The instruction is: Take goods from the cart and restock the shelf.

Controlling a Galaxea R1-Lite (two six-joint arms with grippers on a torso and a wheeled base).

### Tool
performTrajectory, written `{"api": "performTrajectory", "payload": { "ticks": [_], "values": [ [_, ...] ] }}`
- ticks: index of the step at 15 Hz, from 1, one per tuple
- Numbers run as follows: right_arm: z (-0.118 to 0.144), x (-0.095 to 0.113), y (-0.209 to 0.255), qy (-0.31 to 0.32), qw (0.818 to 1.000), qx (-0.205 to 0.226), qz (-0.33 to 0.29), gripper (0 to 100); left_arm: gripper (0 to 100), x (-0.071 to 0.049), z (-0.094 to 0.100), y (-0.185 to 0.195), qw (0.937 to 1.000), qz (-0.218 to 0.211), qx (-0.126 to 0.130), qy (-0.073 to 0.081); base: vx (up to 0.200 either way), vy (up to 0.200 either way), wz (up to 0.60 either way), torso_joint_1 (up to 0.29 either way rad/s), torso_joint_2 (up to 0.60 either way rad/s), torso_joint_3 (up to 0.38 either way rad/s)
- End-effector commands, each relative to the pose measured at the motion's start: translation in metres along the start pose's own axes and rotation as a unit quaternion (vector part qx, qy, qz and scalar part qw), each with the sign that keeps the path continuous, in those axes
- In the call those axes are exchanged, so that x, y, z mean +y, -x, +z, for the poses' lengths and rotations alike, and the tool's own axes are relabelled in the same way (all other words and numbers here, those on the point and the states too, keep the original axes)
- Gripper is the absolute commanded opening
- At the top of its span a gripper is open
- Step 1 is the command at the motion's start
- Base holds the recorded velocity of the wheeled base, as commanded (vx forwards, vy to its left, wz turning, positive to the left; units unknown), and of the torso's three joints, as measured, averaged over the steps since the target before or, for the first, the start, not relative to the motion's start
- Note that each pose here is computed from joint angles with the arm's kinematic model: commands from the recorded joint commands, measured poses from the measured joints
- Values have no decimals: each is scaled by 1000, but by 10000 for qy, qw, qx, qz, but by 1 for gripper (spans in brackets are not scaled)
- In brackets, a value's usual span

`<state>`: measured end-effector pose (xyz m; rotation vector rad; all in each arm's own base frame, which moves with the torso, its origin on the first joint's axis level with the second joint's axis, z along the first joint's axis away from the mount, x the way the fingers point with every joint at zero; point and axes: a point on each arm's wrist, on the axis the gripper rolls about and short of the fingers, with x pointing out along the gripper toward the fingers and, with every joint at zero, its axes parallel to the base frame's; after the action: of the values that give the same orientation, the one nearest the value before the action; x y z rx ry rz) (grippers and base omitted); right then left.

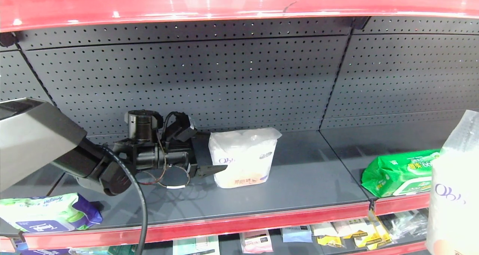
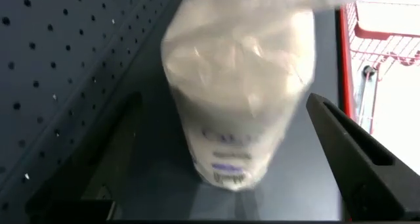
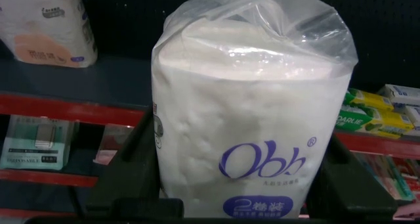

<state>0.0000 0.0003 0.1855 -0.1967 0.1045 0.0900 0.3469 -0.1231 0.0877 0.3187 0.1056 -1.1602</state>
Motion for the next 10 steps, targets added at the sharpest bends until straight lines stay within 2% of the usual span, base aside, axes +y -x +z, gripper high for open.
{"api": "performTrajectory", "payload": {
  "ticks": [1,3,5,8,10],
  "values": [
    [-1,0,0,3,10000,12,4,0,100,3,-1,-9,10000,-21,-27,-39,0,0,0,0,0,0],
    [-1,0,0,3,10000,12,4,0,100,3,2,-15,9999,-49,-62,-73,0,0,0,0,0,0],
    [-2,0,1,3,10000,4,3,0,100,1,6,-22,10000,-2,-58,27,0,0,0,0,0,0],
    [-2,0,1,3,10000,16,-18,0,100,5,9,-27,9999,50,-112,-39,0,0,0,0,0,0],
    [-2,0,1,2,10000,10,-27,0,100,3,12,-32,9999,15,-136,-68,0,0,0,0,0,0]
  ]
}}
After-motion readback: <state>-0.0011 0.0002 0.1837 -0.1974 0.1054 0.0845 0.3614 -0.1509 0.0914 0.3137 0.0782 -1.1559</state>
